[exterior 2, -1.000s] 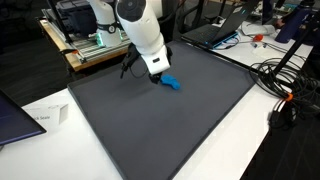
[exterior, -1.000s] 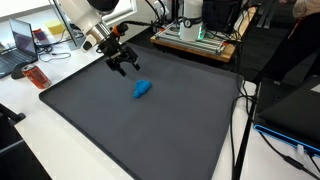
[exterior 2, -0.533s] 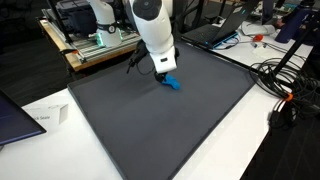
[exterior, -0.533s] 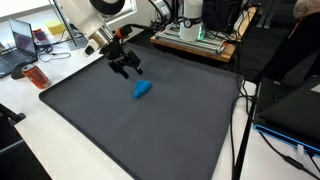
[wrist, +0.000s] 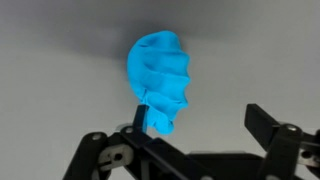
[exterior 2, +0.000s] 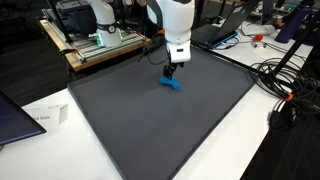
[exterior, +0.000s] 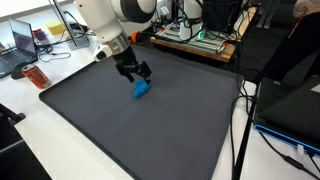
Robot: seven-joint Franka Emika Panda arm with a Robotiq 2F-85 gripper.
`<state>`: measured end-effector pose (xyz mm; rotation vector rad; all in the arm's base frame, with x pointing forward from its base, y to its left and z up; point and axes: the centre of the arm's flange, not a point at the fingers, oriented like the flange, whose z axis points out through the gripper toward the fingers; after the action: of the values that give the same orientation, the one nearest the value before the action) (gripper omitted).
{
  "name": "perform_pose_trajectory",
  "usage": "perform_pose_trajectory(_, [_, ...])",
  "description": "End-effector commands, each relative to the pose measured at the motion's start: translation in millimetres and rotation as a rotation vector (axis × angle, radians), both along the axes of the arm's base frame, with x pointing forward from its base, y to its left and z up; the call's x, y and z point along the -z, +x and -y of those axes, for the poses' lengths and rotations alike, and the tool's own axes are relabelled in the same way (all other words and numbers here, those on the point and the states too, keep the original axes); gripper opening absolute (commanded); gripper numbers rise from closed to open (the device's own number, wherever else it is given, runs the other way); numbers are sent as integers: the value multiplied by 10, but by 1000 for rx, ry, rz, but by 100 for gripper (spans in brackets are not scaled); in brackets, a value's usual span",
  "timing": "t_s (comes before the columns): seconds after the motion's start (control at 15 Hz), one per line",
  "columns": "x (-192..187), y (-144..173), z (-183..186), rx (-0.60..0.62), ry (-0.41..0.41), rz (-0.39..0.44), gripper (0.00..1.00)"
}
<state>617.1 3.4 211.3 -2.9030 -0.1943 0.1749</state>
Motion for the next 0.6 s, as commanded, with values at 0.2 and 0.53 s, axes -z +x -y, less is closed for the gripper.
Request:
perform_pose_trajectory(0.2, [-7,-96,-208,45,-95,-6,100])
perform_pose_trajectory(0.53, [278,10,-70,44,-99,-40,100])
